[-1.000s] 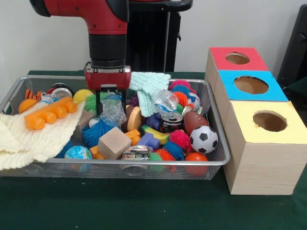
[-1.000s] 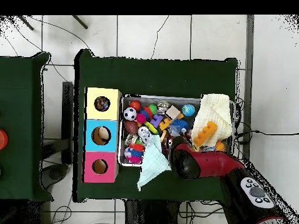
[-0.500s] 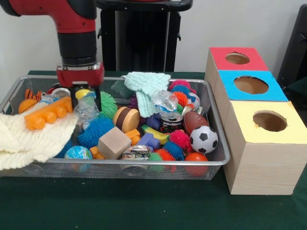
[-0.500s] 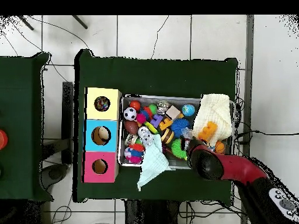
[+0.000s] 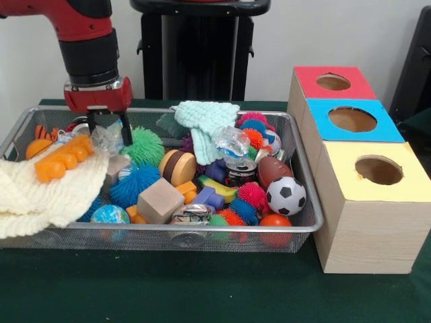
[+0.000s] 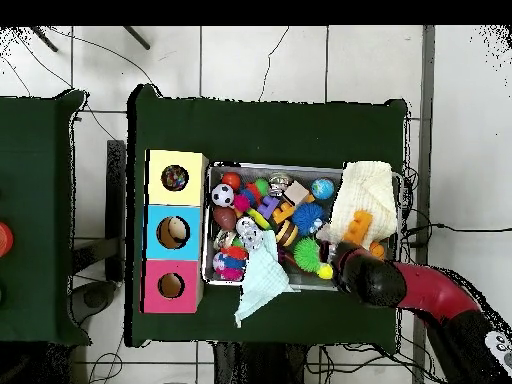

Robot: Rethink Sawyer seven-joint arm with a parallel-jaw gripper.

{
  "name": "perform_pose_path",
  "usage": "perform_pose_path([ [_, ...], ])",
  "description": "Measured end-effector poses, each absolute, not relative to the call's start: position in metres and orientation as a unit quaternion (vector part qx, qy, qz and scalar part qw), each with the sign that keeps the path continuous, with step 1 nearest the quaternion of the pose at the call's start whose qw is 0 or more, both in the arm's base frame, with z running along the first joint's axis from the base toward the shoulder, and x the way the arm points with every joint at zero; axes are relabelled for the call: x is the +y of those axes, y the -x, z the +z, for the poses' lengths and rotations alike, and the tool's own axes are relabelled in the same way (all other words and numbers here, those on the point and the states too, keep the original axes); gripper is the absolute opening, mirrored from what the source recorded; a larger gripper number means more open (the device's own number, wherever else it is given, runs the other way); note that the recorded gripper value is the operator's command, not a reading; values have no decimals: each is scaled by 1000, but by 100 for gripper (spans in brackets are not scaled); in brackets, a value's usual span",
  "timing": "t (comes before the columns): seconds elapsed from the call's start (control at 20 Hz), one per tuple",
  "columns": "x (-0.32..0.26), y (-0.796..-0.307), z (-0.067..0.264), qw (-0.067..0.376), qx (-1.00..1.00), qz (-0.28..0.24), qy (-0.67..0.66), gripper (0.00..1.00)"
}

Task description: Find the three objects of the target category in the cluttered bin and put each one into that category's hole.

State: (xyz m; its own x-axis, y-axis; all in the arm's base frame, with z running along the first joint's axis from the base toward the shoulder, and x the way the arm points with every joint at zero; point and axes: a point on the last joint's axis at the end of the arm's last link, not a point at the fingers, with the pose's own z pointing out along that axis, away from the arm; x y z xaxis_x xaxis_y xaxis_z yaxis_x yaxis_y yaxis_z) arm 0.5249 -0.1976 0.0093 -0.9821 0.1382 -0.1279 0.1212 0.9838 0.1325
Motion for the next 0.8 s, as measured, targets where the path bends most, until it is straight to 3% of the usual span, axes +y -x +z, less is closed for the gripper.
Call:
perform_pose_path([
  [0.8, -184, -544, 24, 86, 993, 62, -44, 100],
])
